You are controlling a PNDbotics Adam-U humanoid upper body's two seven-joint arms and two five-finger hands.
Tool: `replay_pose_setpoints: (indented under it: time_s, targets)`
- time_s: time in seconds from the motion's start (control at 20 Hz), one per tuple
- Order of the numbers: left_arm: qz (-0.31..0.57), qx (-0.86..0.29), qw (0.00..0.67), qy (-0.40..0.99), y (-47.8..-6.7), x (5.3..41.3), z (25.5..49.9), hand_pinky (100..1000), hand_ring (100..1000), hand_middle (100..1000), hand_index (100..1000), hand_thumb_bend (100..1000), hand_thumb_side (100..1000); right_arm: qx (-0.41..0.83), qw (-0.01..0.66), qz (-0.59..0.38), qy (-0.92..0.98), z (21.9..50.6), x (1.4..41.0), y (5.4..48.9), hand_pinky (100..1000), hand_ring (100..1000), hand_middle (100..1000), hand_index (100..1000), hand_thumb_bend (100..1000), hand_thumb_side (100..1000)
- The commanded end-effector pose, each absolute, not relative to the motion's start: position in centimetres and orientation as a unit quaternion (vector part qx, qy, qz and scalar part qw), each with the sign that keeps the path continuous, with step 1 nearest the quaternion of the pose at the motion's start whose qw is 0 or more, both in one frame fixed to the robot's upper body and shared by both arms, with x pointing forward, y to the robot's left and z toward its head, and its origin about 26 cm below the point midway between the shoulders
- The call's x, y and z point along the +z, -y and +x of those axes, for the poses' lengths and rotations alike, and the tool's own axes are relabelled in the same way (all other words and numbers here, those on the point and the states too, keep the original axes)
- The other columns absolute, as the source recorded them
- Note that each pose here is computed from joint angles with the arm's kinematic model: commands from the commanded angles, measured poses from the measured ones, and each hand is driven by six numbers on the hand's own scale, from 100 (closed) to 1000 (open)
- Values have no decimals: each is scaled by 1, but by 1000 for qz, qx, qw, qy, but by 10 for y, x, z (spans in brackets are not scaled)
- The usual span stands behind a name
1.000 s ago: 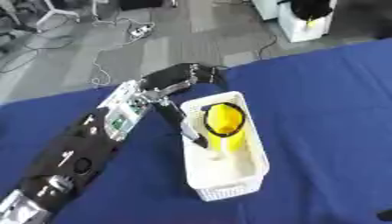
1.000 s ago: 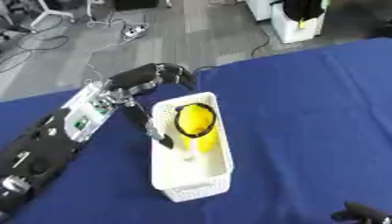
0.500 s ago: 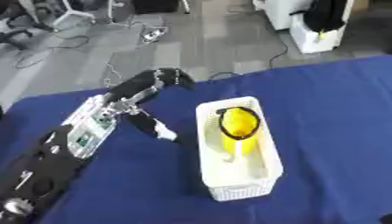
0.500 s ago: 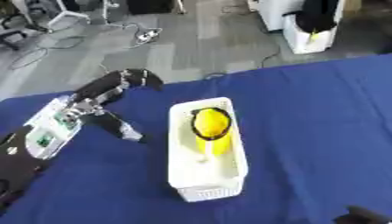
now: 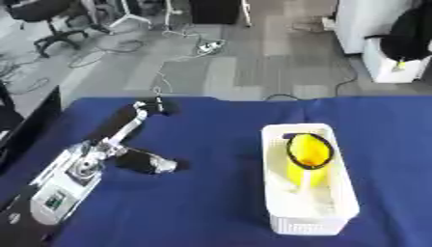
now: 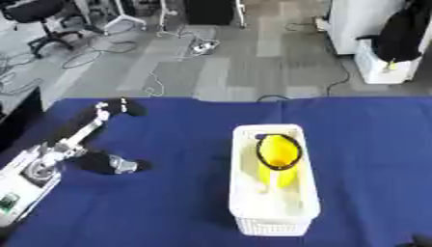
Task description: Pick up objects on the table and place them in the box.
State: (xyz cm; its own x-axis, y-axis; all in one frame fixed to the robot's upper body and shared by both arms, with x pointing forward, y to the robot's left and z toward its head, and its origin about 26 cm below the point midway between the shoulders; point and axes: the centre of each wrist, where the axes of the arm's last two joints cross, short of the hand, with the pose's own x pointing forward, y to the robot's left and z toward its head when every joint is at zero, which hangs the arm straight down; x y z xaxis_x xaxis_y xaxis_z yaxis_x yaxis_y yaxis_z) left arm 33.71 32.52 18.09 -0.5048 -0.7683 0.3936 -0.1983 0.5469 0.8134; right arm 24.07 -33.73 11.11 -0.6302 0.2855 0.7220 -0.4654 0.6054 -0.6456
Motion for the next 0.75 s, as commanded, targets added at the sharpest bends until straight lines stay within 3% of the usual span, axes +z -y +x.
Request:
replay_pose_setpoints:
  time_s: [0.05,0.45,0.5,0.75]
  targets:
    - [302,-326,383,810,-312,192,322,823,764,752,819,608,501,446,405,48,796,238,118,341,596,698,845,1000,949,459]
    - [263,-265,446,813,-284,169,286,787,752,737,822,557,541,387,430,48,814,235,110,340,586,683,826,1000,951,467]
    - [253,-256,457,813,-281,162,283,782,751,736,823,512,577,382,432,49,815,234,108,339,586,682,824,1000,940,468]
    - [209,-206,482,825,-264,142,277,759,739,725,820,492,582,373,443,55,814,231,102,336,587,682,818,1000,939,470]
